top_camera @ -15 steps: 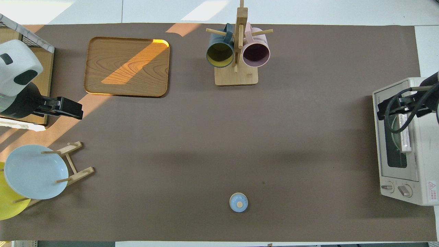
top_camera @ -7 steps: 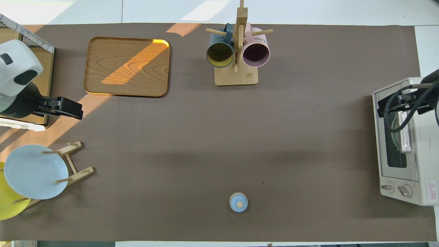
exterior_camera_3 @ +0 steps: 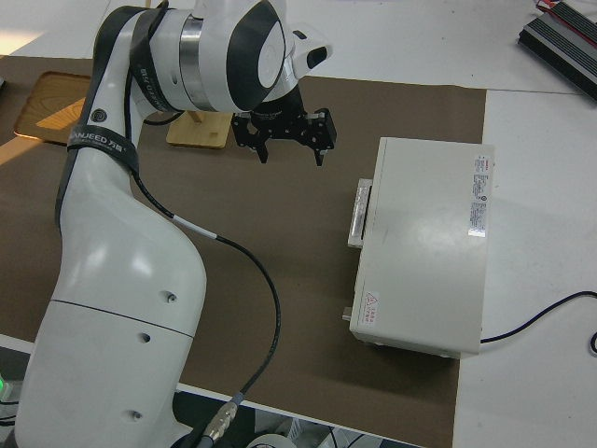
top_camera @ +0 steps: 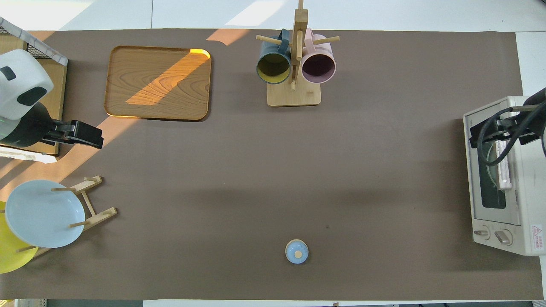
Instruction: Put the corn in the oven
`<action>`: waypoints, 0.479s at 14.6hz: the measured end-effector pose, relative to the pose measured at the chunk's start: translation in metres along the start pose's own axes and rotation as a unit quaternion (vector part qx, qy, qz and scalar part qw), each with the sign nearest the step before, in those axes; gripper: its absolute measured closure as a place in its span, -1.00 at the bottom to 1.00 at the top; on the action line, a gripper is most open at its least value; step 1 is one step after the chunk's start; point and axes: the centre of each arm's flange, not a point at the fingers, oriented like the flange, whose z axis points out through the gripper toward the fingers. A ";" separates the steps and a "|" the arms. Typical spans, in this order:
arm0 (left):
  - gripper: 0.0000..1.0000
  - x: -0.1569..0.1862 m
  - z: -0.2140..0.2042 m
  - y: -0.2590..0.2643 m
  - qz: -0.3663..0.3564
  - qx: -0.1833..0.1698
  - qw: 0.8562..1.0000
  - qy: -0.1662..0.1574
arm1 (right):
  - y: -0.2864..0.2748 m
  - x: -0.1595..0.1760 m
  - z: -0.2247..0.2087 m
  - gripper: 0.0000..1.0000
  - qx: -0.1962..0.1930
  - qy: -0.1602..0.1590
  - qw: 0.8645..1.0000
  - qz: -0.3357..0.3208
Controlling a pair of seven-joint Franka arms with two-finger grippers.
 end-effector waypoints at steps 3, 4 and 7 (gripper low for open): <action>-1.00 0.000 0.000 0.000 0.000 0.000 1.000 0.000 | 0.001 -0.005 -0.003 -1.00 0.000 0.003 1.000 0.004; -1.00 0.000 0.000 0.000 0.000 0.000 1.000 0.000 | 0.001 -0.005 -0.004 -1.00 0.000 0.004 1.000 0.004; -1.00 0.000 0.000 0.000 0.000 0.000 1.000 0.000 | 0.001 -0.005 -0.004 -1.00 0.001 0.004 1.000 0.004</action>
